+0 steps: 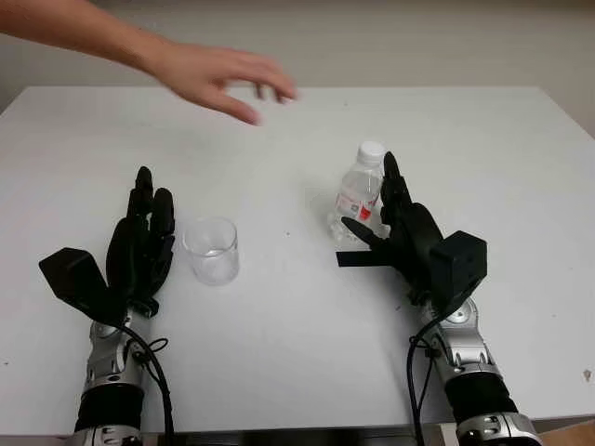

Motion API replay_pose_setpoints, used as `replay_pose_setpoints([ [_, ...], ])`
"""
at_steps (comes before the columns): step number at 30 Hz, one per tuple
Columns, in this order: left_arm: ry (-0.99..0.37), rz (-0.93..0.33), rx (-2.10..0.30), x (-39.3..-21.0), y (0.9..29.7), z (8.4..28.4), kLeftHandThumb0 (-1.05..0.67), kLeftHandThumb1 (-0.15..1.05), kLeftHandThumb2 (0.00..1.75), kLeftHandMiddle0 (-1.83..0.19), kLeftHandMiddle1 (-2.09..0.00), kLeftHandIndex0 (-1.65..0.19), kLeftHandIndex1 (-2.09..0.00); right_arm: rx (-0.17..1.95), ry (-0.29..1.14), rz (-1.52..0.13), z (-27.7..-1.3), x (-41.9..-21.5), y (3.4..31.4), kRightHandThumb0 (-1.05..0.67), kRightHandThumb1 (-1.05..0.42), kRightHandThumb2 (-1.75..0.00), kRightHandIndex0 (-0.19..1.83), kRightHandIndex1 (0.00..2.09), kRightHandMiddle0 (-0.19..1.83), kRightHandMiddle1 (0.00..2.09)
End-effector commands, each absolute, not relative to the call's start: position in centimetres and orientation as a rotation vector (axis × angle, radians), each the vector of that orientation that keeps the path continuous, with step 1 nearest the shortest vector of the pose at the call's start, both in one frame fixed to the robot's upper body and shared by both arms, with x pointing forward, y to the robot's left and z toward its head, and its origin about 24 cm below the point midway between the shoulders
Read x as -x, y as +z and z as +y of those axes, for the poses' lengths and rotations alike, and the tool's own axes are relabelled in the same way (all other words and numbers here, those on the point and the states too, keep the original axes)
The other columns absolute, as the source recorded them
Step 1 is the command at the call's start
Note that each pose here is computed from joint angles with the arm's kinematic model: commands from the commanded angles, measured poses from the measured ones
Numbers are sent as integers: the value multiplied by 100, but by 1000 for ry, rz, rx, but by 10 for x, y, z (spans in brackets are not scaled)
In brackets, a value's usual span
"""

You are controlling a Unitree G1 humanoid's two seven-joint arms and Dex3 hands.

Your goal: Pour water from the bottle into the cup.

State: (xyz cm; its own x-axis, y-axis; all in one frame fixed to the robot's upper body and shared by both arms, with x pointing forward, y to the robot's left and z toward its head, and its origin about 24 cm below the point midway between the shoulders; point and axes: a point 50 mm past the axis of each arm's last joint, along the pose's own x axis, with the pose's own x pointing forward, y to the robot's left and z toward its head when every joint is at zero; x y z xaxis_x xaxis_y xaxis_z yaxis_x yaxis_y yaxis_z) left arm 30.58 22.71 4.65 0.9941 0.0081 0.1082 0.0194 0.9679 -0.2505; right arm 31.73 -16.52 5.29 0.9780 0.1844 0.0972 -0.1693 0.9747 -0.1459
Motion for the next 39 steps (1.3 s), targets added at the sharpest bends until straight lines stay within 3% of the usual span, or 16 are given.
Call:
replay_pose_setpoints([
  [1, 3, -69, 263, -301, 36, 225, -70, 105, 41, 16, -5, 19, -5, 136, 192, -145, -161, -321, 63, -98, -92, -5, -19, 0, -19, 0],
  [29, -4, -86, 276, -310, 38, 224, -71, 105, 40, 17, -5, 19, -4, 164, 187, -156, -167, -332, 66, -97, -93, -5, -19, 0, -19, 0],
  [39, -3, -85, 276, -310, 37, 223, -71, 105, 40, 18, -5, 19, -3, 198, 131, -82, -173, -361, 71, -98, -89, -5, -19, 0, -19, 0],
])
